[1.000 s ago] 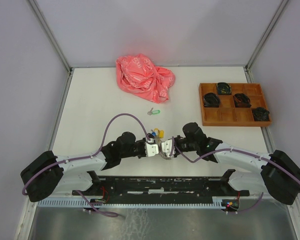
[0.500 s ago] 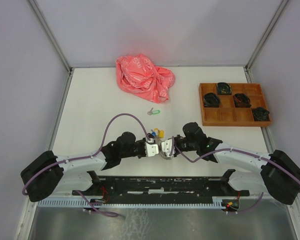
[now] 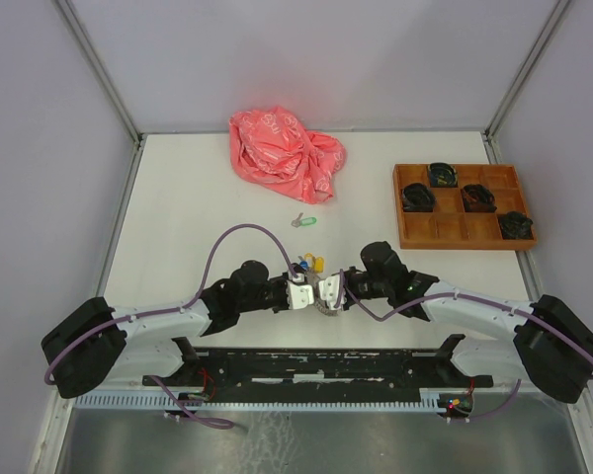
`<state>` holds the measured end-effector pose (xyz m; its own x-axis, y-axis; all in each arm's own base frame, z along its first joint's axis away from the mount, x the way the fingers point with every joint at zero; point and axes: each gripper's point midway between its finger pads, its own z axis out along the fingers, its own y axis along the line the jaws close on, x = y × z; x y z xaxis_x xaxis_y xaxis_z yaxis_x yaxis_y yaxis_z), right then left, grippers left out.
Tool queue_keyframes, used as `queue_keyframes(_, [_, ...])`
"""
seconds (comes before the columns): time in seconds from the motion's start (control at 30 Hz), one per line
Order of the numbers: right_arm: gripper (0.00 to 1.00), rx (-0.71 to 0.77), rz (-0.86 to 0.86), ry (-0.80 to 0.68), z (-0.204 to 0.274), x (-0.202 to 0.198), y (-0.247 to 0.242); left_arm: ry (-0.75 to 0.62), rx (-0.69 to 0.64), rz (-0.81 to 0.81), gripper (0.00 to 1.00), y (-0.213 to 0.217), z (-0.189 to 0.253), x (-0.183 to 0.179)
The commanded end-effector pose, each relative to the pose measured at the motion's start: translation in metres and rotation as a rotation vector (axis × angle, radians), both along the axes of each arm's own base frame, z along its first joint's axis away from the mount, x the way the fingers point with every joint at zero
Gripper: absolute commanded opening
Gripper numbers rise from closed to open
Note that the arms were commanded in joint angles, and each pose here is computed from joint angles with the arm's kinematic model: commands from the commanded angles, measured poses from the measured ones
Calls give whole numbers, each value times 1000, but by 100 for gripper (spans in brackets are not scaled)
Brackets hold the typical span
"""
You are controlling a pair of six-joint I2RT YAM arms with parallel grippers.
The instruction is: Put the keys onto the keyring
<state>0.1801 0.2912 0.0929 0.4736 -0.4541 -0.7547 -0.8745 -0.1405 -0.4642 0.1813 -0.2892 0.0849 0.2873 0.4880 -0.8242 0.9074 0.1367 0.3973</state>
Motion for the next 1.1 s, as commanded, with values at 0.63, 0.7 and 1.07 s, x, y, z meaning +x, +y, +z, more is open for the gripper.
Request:
queue_keyframes(0.63, [1, 119, 43, -11, 29, 2, 24, -33, -105, -26, 3, -16, 27, 0])
queue_keyframes(0.7, [1, 121, 49, -8, 29, 2, 25, -31, -107, -27, 3, -16, 27, 0])
queue_keyframes(1.07, [1, 135, 55, -13, 32, 1, 28, -30, -117, -27, 3, -17, 29, 0])
